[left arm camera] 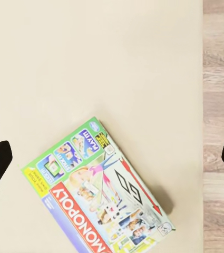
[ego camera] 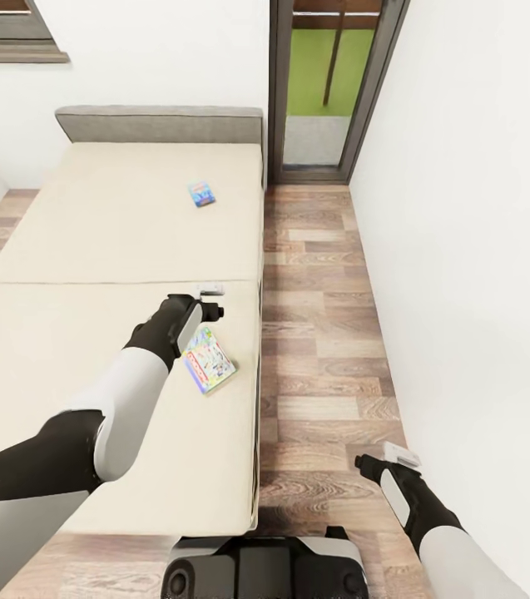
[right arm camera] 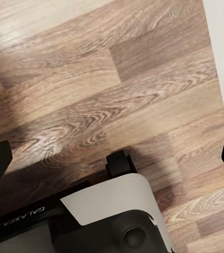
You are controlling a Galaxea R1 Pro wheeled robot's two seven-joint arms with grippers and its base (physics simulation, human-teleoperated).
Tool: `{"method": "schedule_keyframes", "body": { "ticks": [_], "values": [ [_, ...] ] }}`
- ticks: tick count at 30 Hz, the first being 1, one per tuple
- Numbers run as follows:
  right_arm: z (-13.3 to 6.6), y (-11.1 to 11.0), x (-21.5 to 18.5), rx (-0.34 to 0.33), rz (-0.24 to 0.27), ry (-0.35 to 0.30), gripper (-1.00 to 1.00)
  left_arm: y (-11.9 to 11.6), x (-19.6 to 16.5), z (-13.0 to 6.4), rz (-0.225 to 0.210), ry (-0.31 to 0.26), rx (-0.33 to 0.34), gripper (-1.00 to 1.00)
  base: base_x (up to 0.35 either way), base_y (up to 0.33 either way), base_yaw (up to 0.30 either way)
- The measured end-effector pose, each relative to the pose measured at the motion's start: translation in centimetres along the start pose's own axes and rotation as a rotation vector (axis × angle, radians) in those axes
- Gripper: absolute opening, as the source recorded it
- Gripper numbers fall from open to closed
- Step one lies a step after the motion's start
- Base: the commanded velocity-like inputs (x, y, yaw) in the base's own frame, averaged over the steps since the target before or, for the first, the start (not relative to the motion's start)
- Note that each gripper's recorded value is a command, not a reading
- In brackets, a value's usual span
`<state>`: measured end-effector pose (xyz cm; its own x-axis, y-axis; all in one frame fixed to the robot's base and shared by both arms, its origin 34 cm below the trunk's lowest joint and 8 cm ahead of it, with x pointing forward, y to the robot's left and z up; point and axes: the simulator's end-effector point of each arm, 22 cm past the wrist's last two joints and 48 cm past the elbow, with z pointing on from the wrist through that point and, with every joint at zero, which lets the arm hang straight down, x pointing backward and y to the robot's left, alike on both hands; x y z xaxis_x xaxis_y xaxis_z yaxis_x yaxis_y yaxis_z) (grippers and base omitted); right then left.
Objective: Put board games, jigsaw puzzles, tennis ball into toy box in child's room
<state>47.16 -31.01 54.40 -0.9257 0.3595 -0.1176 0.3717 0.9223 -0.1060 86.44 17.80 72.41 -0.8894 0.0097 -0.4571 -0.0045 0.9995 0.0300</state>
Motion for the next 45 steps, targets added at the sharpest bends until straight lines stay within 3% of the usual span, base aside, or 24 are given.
{"method": "schedule_keyframes", "body": {
  "ticks": [11, 27, 45],
  "values": [
    [0.7, -1.6, 0.1, 0.023, -0.003, 0.002, 1.00, 0.6, -3.0, 0.0, 0.002, -0.037, -0.027, 1.00, 0.000, 0.000, 0.000],
    [1.5, -2.1, 1.3, 0.035, -0.007, 0.023, 1.00, 0.7, -5.6, 0.3, 0.001, -0.055, -0.028, 1.00, 0.000, 0.000, 0.000],
    [2.4, -2.6, 2.7, 0.047, -0.011, 0.048, 1.00, 0.6, -4.8, 1.7, 0.001, -0.034, -0.028, 1.00, 0.000, 0.000, 0.000]
  ]
}}
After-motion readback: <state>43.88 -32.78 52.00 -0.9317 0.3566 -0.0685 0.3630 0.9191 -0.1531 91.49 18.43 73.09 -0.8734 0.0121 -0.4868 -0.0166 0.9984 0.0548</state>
